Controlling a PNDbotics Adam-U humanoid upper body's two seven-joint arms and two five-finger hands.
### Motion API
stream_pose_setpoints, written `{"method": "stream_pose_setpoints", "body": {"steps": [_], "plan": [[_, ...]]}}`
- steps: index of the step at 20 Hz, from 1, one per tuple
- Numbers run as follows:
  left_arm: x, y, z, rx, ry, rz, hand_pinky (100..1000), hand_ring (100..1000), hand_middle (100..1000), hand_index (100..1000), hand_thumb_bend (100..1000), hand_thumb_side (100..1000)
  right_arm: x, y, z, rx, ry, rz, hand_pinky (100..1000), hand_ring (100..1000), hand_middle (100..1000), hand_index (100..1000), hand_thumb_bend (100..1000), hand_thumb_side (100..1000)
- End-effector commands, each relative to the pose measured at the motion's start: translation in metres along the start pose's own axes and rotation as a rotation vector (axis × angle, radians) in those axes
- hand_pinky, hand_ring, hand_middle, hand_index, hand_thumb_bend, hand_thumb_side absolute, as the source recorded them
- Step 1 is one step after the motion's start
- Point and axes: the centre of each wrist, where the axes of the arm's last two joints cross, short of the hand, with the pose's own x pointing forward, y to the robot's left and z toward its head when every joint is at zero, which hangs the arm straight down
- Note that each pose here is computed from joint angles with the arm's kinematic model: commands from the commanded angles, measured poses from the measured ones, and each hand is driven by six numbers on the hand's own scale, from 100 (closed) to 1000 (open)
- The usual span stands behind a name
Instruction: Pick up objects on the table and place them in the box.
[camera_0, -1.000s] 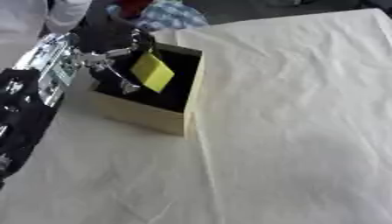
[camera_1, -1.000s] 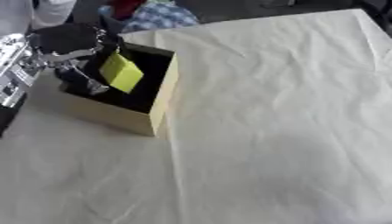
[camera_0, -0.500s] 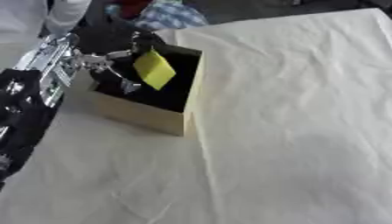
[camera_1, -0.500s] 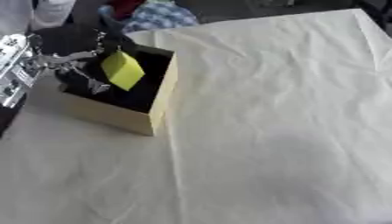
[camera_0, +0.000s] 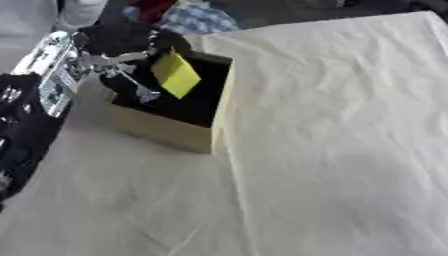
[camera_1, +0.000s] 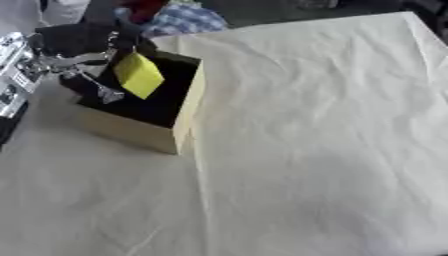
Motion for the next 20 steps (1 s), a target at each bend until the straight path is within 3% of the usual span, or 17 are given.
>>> {"method": "stream_pose_setpoints", "body": {"steps": [1, 3, 4, 5, 6, 7, 8, 11, 12, 13, 14, 15, 17, 19, 20], "plan": [[-0.007, 0.0215, 0.0093, 0.007, 0.028, -0.045, 890, 932, 885, 907, 242, 251, 0.0047, -0.0029, -0.0055, 0.0, -0.026, 0.0, 594, 674, 500, 695, 100, 890], [-0.0077, 0.0194, 0.0093, 0.006, 0.039, -0.027, 891, 927, 877, 930, 118, 258, 0.0047, -0.0029, -0.0056, -0.001, -0.026, -0.001, 595, 674, 500, 695, 100, 891], [-0.0087, 0.0177, 0.0097, 0.006, 0.046, -0.008, 905, 932, 874, 943, 100, 859, 0.0047, -0.0029, -0.0056, -0.002, -0.026, -0.001, 594, 674, 500, 695, 100, 892], [-0.0093, 0.0183, 0.0099, 0.01, 0.052, 0.003, 918, 942, 882, 949, 107, 921, 0.0047, -0.0029, -0.0056, -0.002, -0.026, -0.002, 594, 675, 500, 695, 100, 892], [-0.0091, 0.0197, 0.0098, 0.007, 0.056, 0.001, 935, 968, 912, 959, 182, 409, 0.0047, -0.0028, -0.0057, -0.002, -0.026, -0.002, 594, 675, 500, 695, 100, 891], [-0.0086, 0.0222, 0.0097, 0.003, 0.061, -0.009, 935, 970, 916, 949, 244, 278, 0.0048, -0.0026, -0.0059, -0.001, -0.027, -0.003, 595, 675, 500, 695, 100, 890], [-0.0079, 0.0241, 0.0093, 0.004, 0.064, -0.019, 936, 970, 924, 948, 256, 259, 0.0049, -0.0024, -0.006, -0.001, -0.027, -0.004, 594, 675, 500, 695, 100, 890], [-0.0078, 0.0227, 0.0085, 0.003, 0.072, -0.022, 936, 967, 925, 964, 259, 286, 0.0048, -0.0025, -0.0057, -0.001, -0.026, -0.004, 595, 675, 500, 695, 100, 891], [-0.0083, 0.0218, 0.0088, 0.005, 0.077, -0.017, 937, 968, 924, 968, 267, 704, 0.0047, -0.0026, -0.0056, -0.001, -0.025, -0.004, 595, 675, 500, 695, 100, 891], [-0.0089, 0.0218, 0.0092, 0.02, 0.083, -0.01, 927, 961, 915, 963, 281, 814, 0.0047, -0.0026, -0.0055, -0.002, -0.024, -0.004, 595, 675, 500, 695, 100, 891], [-0.009, 0.0222, 0.0094, 0.033, 0.088, -0.007, 933, 966, 918, 960, 257, 444, 0.0047, -0.0025, -0.0055, -0.001, -0.024, -0.004, 595, 675, 500, 695, 100, 892], [-0.0086, 0.0229, 0.0092, 0.037, 0.09, -0.013, 929, 964, 916, 946, 267, 265, 0.0047, -0.0025, -0.0054, -0.001, -0.023, -0.005, 594, 675, 500, 695, 100, 892], [-0.0073, 0.0236, 0.0081, 0.039, 0.087, -0.024, 932, 967, 920, 901, 260, 238, 0.0046, -0.0024, -0.0053, -0.002, -0.022, -0.005, 595, 675, 501, 695, 100, 892], [-0.0071, 0.021, 0.007, 0.03, 0.08, -0.017, 936, 967, 930, 988, 212, 263, 0.0047, -0.0023, -0.0053, -0.002, -0.022, -0.006, 595, 675, 501, 695, 100, 891], [-0.0077, 0.0192, 0.007, 0.026, 0.079, -0.006, 937, 965, 923, 986, 227, 730, 0.0046, -0.0023, -0.0053, -0.002, -0.021, -0.006, 595, 675, 501, 695, 100, 892]]}}
